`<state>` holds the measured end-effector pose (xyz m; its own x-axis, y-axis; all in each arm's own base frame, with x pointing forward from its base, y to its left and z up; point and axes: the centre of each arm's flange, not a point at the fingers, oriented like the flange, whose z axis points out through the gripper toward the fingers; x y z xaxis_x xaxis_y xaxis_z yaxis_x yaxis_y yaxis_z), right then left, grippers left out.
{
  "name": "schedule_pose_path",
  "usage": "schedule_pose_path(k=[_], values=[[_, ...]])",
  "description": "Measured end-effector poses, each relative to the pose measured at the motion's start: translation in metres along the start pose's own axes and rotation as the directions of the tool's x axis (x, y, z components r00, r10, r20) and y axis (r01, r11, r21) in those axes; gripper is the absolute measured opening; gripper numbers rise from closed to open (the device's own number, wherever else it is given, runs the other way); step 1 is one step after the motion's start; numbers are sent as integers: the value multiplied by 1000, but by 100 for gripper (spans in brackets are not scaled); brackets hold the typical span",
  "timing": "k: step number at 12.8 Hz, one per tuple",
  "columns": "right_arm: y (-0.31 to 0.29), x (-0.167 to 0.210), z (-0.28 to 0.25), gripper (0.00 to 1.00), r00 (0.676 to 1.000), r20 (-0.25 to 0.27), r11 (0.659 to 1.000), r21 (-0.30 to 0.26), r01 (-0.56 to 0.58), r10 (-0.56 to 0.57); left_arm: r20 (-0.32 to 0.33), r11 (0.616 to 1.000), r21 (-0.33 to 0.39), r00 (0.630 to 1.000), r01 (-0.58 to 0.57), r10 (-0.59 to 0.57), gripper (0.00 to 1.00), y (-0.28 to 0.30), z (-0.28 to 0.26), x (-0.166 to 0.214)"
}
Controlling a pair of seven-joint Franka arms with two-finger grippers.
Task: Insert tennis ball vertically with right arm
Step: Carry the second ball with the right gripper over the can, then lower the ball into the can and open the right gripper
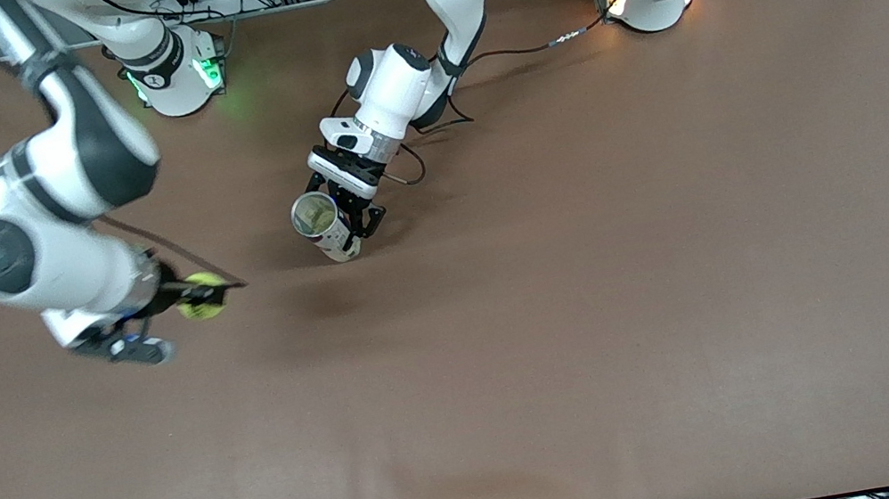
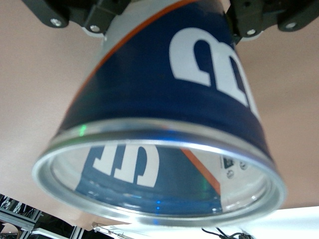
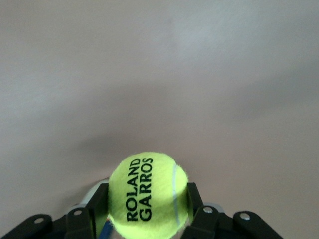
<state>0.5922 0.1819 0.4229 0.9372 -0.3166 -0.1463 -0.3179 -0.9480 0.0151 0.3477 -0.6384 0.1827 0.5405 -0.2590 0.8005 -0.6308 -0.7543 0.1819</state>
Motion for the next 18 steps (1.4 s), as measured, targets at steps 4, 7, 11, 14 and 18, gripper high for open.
schedule_pose_path(k=[4,7,11,14,18], values=[[-69,-68,6,67,997,35,997,-45,-66,68,0,1000,0,1000,0,0,77,0,0,0],[-104,-117,17,67,997,62,992,-114,-49,56,0,1000,0,1000,-1,1,77,0,0,0],[-117,-139,23,67,996,71,988,-151,-35,47,1,1000,0,1000,-1,1,77,0,0,-1],[-112,-132,24,67,997,60,986,-159,-44,54,1,1000,0,1000,-1,1,77,0,0,-1],[-113,-128,25,67,997,47,988,-150,-47,55,1,1000,0,1000,-1,1,77,0,0,-1]])
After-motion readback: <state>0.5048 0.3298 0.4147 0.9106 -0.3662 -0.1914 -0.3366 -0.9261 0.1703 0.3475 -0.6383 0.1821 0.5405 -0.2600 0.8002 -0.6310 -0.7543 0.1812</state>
